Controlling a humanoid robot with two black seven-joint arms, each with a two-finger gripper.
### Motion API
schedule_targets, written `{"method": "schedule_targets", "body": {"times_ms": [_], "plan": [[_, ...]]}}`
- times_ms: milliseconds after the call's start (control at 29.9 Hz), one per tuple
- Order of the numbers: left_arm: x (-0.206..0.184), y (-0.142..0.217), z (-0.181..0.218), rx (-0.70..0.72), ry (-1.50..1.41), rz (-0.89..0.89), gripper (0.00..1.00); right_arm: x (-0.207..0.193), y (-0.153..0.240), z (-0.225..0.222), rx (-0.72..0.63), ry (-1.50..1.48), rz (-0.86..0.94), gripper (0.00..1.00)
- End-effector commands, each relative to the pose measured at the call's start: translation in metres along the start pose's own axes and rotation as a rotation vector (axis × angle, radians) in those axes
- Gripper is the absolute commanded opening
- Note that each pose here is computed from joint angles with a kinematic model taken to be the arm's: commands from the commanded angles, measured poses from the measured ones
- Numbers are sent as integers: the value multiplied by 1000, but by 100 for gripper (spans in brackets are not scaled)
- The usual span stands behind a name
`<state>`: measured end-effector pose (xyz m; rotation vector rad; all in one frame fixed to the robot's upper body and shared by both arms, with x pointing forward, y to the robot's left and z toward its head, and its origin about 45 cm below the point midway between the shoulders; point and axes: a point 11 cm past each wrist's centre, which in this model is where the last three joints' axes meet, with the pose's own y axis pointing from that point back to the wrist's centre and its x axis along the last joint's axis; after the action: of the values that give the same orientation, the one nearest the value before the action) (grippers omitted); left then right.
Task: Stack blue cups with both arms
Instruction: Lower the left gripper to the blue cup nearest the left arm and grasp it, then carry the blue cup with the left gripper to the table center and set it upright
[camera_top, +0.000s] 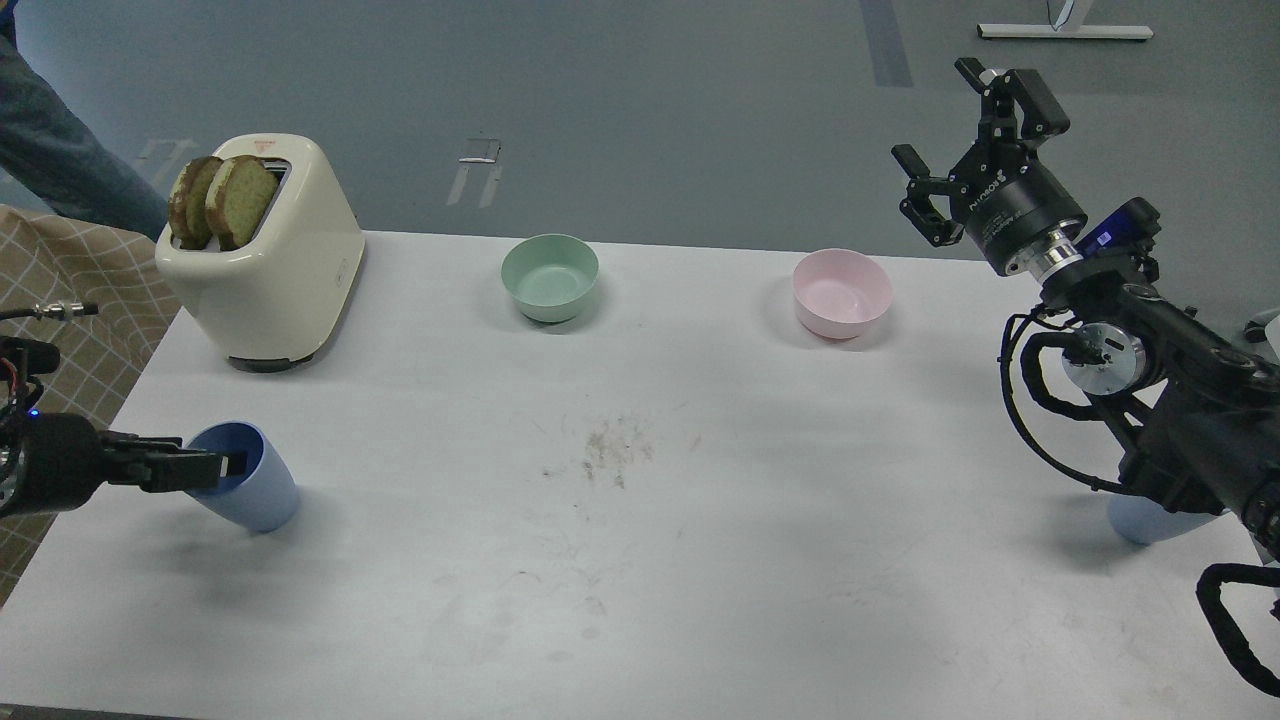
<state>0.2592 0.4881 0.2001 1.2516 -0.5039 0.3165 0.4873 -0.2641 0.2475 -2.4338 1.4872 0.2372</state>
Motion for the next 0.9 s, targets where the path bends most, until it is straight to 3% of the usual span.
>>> {"method": "schedule_targets", "body": {"times_ms": [0,33,603,870], "plan": [[0,-2,-1,2,-4,9,13,1,0,-1,1,0,1,100],[1,-2,-1,2,-8,15,0,0,0,0,0,1,1,100],[17,17,-6,40,-99,88,0,5,1,-9,10,14,3,100],[79,18,61,-116,-245,204,0,1,-10,-35,47,44,-26,100]]}}
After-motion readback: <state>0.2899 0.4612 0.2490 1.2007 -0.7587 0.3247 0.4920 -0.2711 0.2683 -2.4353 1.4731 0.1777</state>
